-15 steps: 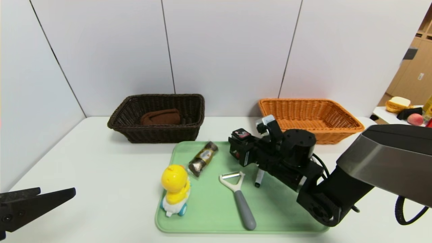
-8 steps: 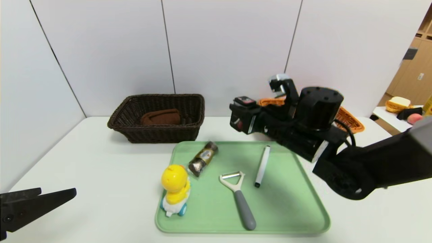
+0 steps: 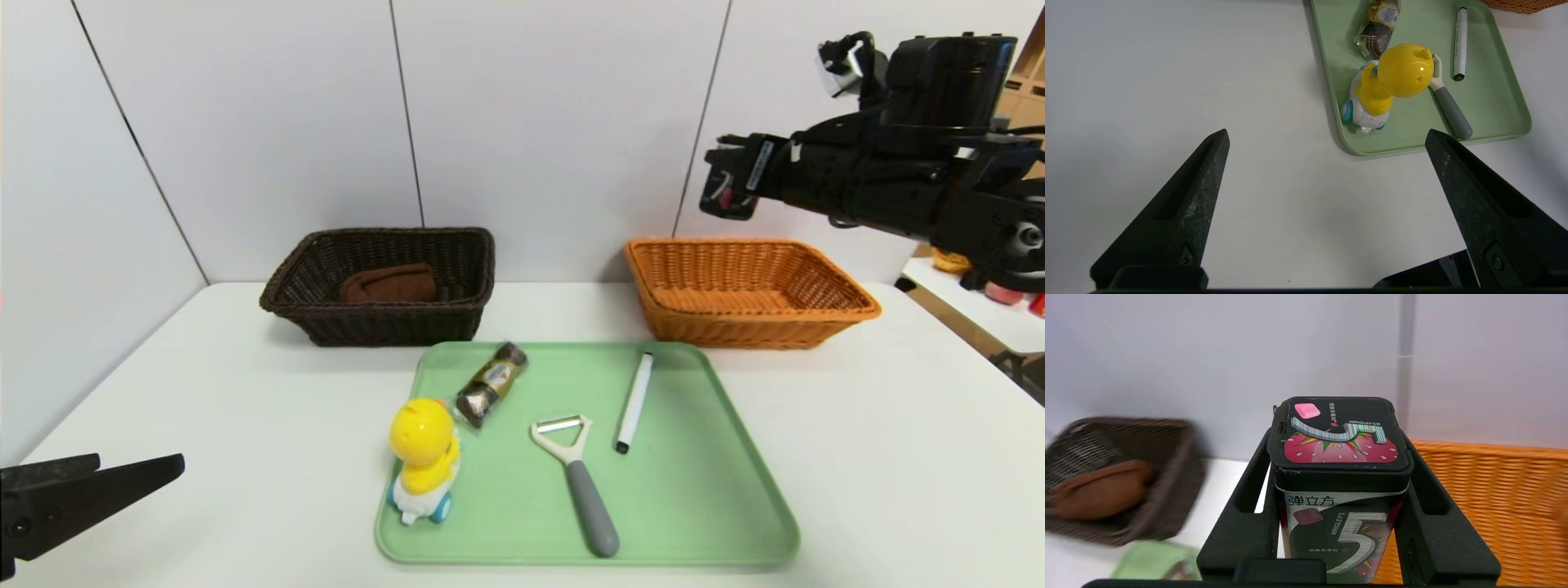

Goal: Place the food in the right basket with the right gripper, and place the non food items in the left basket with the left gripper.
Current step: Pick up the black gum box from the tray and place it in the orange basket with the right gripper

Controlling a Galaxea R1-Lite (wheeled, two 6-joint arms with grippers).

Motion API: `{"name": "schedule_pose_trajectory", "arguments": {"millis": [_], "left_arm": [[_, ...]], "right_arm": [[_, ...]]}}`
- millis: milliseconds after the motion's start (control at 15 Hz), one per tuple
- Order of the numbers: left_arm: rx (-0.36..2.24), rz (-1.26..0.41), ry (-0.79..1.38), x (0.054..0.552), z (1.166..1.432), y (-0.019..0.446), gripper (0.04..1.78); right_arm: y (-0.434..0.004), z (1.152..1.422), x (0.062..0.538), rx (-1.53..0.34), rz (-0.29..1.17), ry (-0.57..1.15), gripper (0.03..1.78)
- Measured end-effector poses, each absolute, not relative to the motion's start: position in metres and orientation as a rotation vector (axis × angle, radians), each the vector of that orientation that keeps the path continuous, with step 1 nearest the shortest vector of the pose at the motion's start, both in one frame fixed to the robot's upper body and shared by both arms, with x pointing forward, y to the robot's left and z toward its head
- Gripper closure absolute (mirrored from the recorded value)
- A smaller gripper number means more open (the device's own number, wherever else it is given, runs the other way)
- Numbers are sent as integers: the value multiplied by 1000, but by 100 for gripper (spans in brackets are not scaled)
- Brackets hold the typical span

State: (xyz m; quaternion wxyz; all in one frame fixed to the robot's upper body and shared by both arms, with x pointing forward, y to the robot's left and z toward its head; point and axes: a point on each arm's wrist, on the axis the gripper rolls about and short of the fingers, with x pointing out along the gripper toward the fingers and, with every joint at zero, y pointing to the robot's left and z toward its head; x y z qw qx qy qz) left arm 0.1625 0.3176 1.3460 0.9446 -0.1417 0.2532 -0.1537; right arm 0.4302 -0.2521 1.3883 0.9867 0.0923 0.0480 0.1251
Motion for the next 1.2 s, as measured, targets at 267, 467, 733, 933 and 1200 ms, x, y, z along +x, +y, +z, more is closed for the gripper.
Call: {"name": "schedule_pose_trajectory", "arguments": {"millis": [267,467,733,933,1200], "left_arm": [[-289,-314,514,162,1347,318,13],[-289,-314,514,162,1347,318,13],[-290,-313,512,162,1347,318,13],[-291,-313,512,162,1346,318,13],[-297,-311,515,161,1346,318,13]], "right_arm": [[-310,1351,451,173,127,193,105],[-331,1329,467,172,88,180,105],[-344,1295,491,151,62,139,105],[-346,1275,503,148,58,147,105],[-346,1257,515,133,54,128,105]]}}
